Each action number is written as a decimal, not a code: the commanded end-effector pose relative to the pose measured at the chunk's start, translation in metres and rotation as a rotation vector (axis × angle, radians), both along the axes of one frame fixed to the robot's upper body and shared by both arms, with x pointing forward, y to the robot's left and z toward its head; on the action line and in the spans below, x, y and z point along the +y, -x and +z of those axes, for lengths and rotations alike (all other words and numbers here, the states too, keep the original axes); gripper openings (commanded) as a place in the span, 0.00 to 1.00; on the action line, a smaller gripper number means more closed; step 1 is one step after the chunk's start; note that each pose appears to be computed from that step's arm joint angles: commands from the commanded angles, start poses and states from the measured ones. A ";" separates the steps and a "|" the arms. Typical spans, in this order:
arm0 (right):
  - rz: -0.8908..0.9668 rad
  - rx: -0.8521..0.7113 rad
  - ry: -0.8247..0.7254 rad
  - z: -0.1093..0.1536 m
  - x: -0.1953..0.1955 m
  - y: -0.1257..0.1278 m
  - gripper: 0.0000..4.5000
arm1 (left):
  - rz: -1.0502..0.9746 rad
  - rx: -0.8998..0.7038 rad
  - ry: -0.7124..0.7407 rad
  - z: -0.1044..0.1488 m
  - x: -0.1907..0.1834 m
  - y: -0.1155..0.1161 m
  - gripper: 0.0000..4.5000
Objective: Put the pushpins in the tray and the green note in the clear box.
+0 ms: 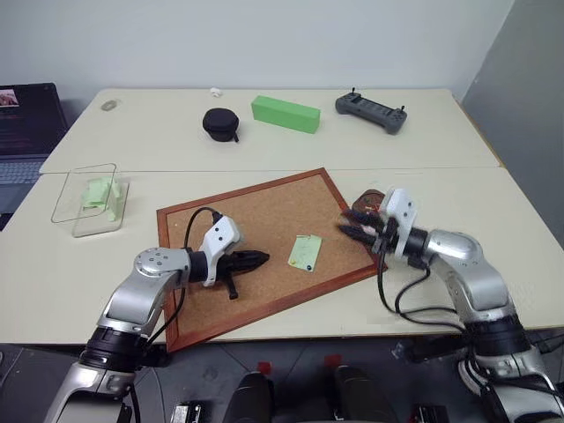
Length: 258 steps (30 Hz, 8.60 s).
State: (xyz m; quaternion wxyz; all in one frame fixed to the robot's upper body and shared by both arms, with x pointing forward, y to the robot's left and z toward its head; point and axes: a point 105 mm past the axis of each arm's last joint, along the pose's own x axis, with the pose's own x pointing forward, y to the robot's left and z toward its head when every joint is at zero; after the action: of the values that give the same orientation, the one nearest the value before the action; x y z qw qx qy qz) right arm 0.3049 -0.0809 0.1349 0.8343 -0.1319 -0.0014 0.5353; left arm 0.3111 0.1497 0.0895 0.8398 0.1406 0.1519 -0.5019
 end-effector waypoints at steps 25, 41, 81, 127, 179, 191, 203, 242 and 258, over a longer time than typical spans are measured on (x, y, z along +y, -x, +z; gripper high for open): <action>0.161 -0.014 0.096 -0.043 0.042 0.004 0.30 | -0.013 0.012 -0.039 -0.004 0.005 0.007 0.00; 0.167 0.005 0.076 -0.042 0.041 0.001 0.07 | -0.015 0.003 -0.037 -0.001 0.003 0.003 0.00; -0.052 -0.065 -0.072 0.013 0.014 -0.020 0.01 | -0.029 0.005 -0.037 -0.005 0.001 0.007 0.00; -0.735 0.108 -0.114 0.002 -0.098 -0.125 0.39 | -0.031 0.001 -0.042 -0.005 0.001 0.003 0.00; 0.204 -0.020 0.090 -0.045 0.071 -0.013 0.54 | -0.017 0.005 -0.044 -0.005 0.004 0.008 0.00; 0.200 -0.028 0.099 -0.048 0.072 -0.015 0.03 | -0.016 -0.001 -0.038 -0.003 0.003 0.005 0.00; 0.223 -0.099 0.076 -0.019 0.070 -0.015 0.01 | -0.015 0.004 -0.037 -0.004 0.002 0.005 0.00; 0.234 -0.671 0.285 0.048 0.045 -0.011 0.00 | 0.169 0.533 0.787 0.087 -0.020 -0.002 0.73; 0.346 -0.944 0.328 0.053 0.055 0.011 0.00 | 0.179 0.703 0.929 0.087 -0.043 -0.013 0.95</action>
State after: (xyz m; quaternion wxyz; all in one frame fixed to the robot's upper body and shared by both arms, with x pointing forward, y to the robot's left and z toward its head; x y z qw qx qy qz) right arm 0.3014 -0.0284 0.1775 0.6294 -0.4769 -0.2841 0.5438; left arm 0.3256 0.1074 0.1623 0.7614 -0.4244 0.2163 -0.4398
